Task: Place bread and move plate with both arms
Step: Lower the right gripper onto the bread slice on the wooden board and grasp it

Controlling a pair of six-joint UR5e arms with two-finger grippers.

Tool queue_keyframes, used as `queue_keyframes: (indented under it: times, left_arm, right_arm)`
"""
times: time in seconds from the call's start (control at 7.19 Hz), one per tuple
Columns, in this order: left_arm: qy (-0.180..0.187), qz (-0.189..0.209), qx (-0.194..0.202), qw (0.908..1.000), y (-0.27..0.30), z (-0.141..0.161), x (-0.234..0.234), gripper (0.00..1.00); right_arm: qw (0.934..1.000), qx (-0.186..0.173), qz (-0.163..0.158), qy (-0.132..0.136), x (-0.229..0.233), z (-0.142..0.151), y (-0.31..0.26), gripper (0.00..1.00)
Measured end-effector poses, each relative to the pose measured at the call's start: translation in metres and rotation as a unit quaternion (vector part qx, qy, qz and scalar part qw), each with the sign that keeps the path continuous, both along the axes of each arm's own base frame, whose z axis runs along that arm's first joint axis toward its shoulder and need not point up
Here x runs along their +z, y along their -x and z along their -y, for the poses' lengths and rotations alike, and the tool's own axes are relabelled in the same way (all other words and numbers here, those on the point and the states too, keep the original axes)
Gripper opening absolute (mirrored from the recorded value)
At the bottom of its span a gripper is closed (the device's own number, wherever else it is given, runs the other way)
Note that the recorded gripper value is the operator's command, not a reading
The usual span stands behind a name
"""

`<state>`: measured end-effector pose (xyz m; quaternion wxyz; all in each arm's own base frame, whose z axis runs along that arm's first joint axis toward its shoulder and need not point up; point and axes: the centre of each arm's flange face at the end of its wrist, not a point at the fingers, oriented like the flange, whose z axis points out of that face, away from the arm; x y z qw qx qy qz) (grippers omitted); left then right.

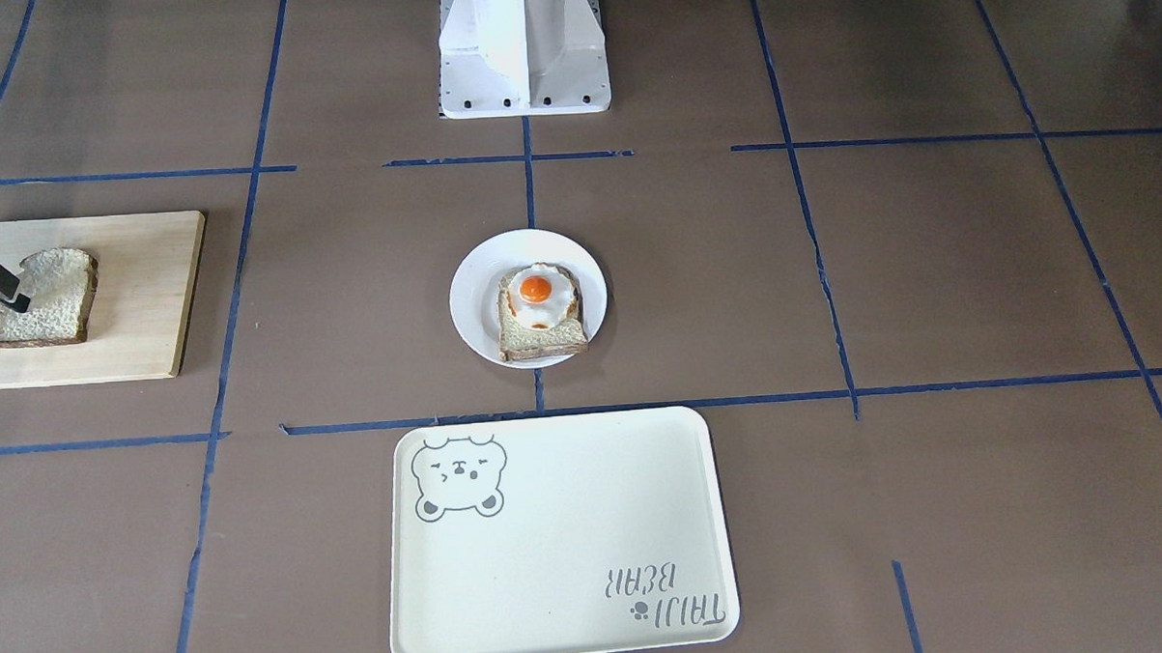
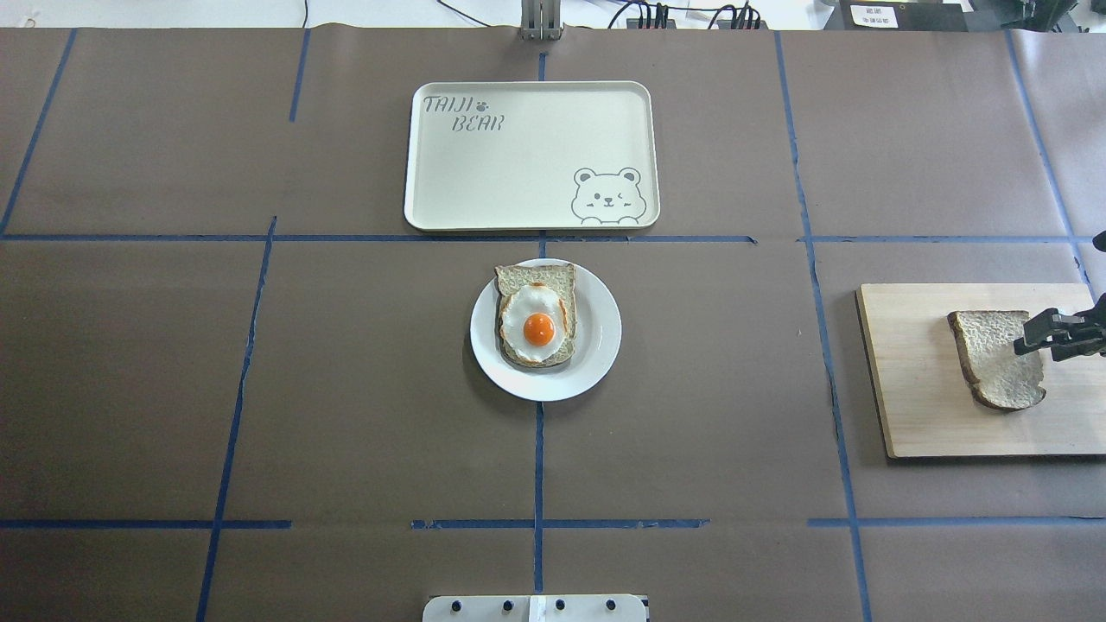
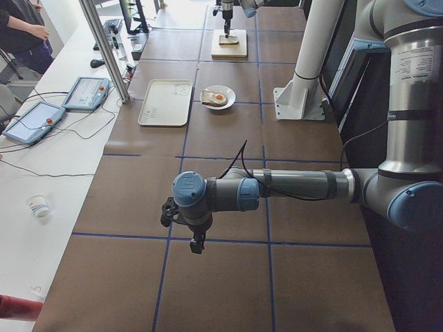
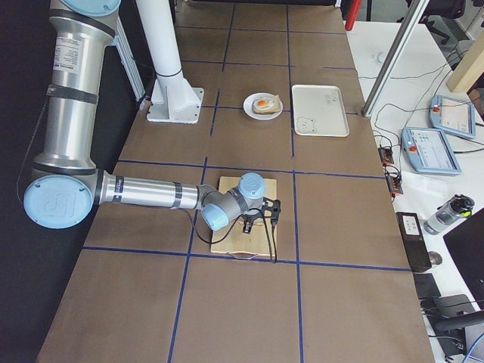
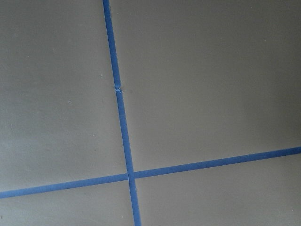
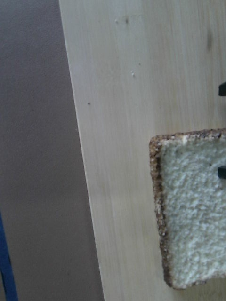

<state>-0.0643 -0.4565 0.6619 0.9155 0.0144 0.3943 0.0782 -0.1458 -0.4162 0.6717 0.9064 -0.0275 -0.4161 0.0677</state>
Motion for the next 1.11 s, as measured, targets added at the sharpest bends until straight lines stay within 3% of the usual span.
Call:
queue_keyframes:
  times: [0.7, 0.83, 0.97, 1.11]
  left_arm:
    - [-0.001, -0.001, 0.000, 1.0000, -0.0001, 0.0004, -0.0010, 1.00]
    - [-0.001, -0.001, 0.000, 1.0000, -0.0001, 0.0001, -0.0008, 1.00]
    - [-0.001, -0.001, 0.000, 1.0000, -0.0002, -0.0002, -0.0005, 1.00]
    - [-0.001, -0.001, 0.000, 1.0000, -0.0001, -0.0002, -0.0004, 1.00]
  right_arm:
    - [1.0000, 0.001, -0.004, 0.003, 0.0047, -0.0008, 0.0003, 0.59]
    - [1.0000, 0.001, -0.006, 0.002, 0.0052, -0.0005, 0.0003, 0.48]
    - [1.0000, 0.002, -0.007, 0.002, 0.0054, -0.0004, 0.0003, 0.23]
    - [1.0000, 0.002, -0.008, 0.001, 0.0055, -0.0005, 0.0004, 0.09]
